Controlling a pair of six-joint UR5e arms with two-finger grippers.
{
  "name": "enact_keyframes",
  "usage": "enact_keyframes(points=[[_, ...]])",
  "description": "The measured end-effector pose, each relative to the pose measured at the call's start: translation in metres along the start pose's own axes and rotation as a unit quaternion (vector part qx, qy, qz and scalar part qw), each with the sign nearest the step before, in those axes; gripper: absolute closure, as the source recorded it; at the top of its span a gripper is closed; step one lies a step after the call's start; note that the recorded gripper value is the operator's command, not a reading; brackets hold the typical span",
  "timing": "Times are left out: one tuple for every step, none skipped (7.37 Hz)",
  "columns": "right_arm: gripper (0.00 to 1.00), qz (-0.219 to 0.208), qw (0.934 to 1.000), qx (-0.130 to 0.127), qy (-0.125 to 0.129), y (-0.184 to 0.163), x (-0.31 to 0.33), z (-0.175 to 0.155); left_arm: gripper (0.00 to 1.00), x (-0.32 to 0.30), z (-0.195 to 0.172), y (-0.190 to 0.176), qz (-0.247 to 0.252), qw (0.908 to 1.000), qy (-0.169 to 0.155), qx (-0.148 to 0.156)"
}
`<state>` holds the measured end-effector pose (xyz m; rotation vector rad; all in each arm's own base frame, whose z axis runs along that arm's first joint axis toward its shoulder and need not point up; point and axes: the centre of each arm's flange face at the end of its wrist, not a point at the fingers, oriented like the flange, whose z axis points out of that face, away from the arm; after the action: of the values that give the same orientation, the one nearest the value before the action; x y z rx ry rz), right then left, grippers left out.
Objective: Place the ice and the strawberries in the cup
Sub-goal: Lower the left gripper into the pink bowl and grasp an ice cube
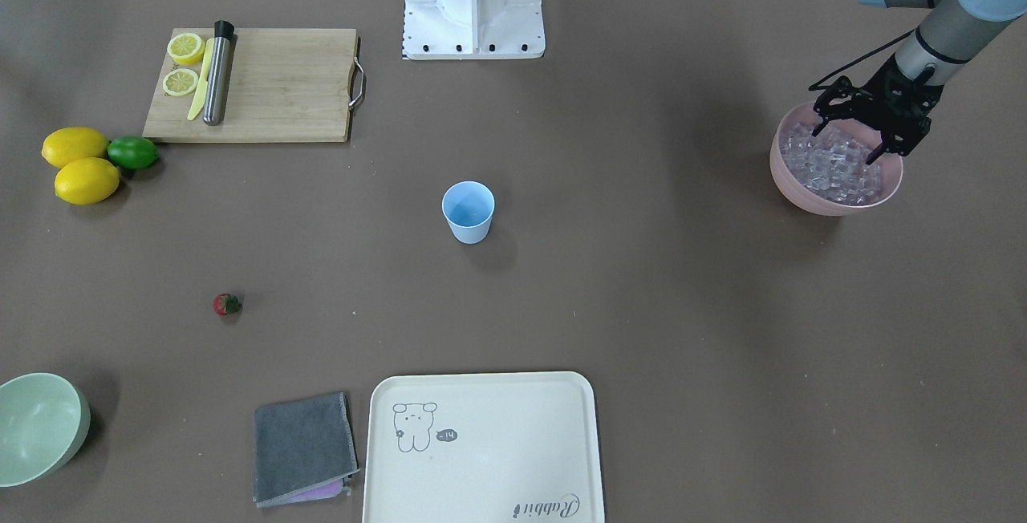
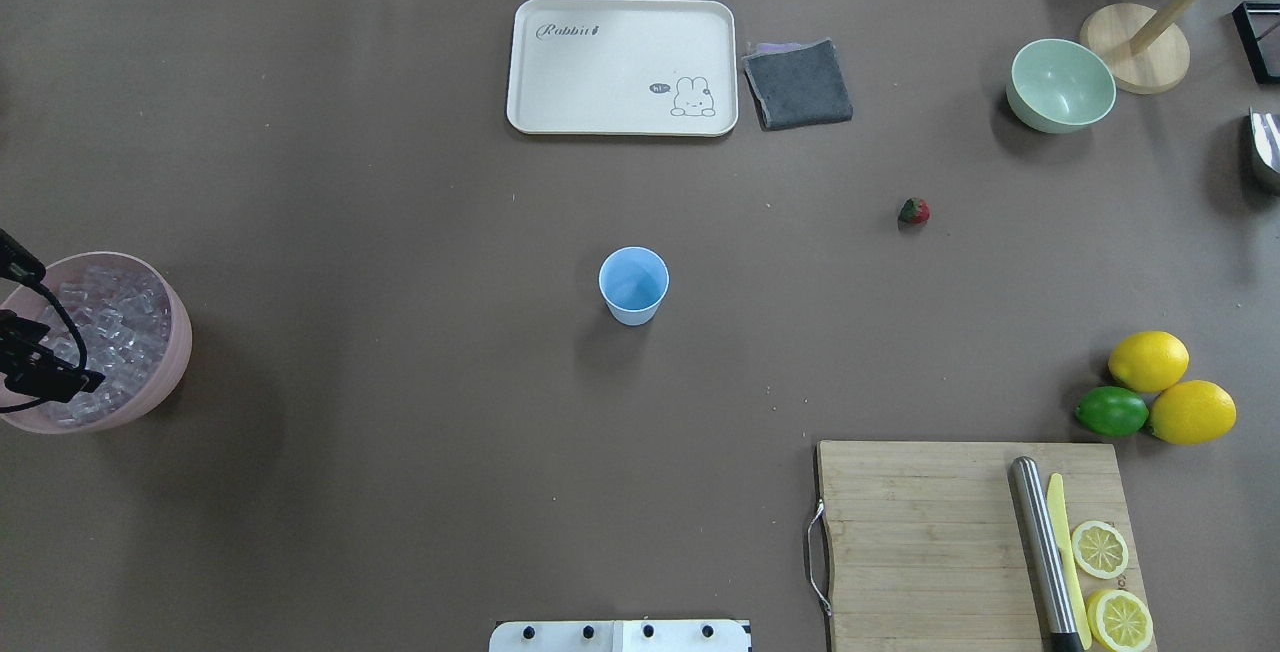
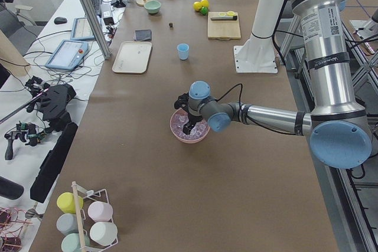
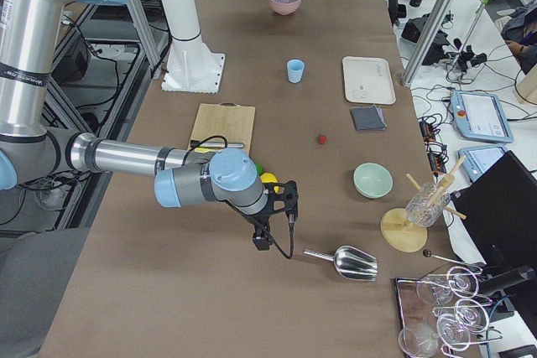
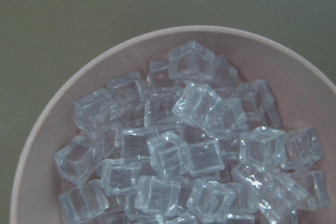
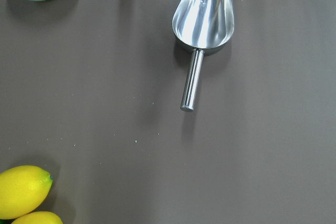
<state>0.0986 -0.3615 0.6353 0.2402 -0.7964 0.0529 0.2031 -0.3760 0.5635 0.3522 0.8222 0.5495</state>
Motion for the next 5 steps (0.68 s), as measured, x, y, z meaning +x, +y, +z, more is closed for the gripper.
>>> enact_keyframes(points=[[0.0, 0.0, 1.0, 0.0, 0.0, -0.0004, -0.0002, -0.0001, 0.02, -0.0006, 0.0016, 0.0027, -0.001, 1.0, -0.001, -0.002], [0.0, -0.001, 1.0, 0.0, 0.0, -0.0009, -0.0007, -0.0002, 0.03, -0.0028, 0.0027, 0.0066, -0.002, 1.0, -0.005, -0.005], [0.0, -0.001, 1.0, 0.001, 0.0, -0.0012, -0.001, -0.0004, 0.03, -0.004, 0.0031, 0.0087, -0.002, 1.0, -0.007, -0.006], [0.0, -0.002, 1.0, 0.001, 0.0, -0.0015, -0.0011, -0.0006, 0.04, -0.0048, 0.0036, 0.0097, -0.003, 0.9999, -0.009, -0.007], [0.0, -0.002, 1.0, 0.001, 0.0, -0.0018, -0.0011, -0.0004, 0.07, -0.0054, 0.0039, 0.0097, -0.003, 0.9999, -0.011, -0.007]])
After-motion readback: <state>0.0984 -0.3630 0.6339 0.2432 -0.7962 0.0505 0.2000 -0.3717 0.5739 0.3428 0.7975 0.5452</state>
